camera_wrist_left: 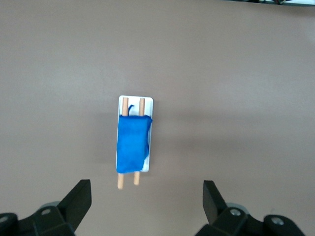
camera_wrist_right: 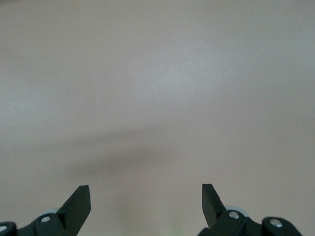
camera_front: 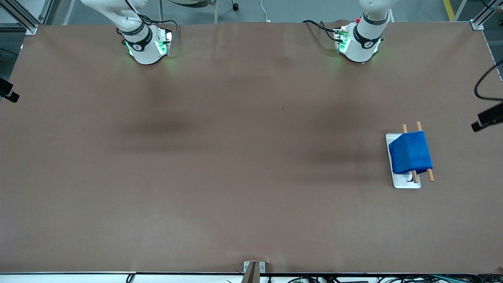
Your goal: Right arm passes towel to left arm to hang
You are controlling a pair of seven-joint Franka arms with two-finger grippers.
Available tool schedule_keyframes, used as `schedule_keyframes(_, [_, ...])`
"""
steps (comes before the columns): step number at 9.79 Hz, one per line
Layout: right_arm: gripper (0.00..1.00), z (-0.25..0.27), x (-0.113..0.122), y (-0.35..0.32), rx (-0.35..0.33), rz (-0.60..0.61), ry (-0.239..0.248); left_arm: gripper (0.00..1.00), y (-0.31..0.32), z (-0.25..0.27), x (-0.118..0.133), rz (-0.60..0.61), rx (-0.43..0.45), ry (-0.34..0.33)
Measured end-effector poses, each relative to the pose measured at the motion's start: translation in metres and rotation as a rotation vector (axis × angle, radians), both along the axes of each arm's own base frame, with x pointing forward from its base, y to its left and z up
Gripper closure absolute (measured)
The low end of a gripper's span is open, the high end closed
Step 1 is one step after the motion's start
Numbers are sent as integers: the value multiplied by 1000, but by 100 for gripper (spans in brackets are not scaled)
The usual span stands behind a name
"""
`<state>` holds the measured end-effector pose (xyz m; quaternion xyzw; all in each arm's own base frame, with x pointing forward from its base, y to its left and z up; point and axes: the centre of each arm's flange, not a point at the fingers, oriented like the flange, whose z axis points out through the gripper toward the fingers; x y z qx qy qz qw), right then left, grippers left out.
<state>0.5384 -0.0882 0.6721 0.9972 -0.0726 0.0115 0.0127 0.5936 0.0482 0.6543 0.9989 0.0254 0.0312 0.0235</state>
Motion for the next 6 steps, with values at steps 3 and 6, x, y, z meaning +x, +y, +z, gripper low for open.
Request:
schedule_keyframes(3, [0, 0, 0, 0, 0, 0, -2, 0, -61, 21, -30, -47, 40, 16])
schedule_keyframes(6, [0, 0, 0, 0, 0, 0, -1, 0, -95, 9, -63, -70, 52, 64])
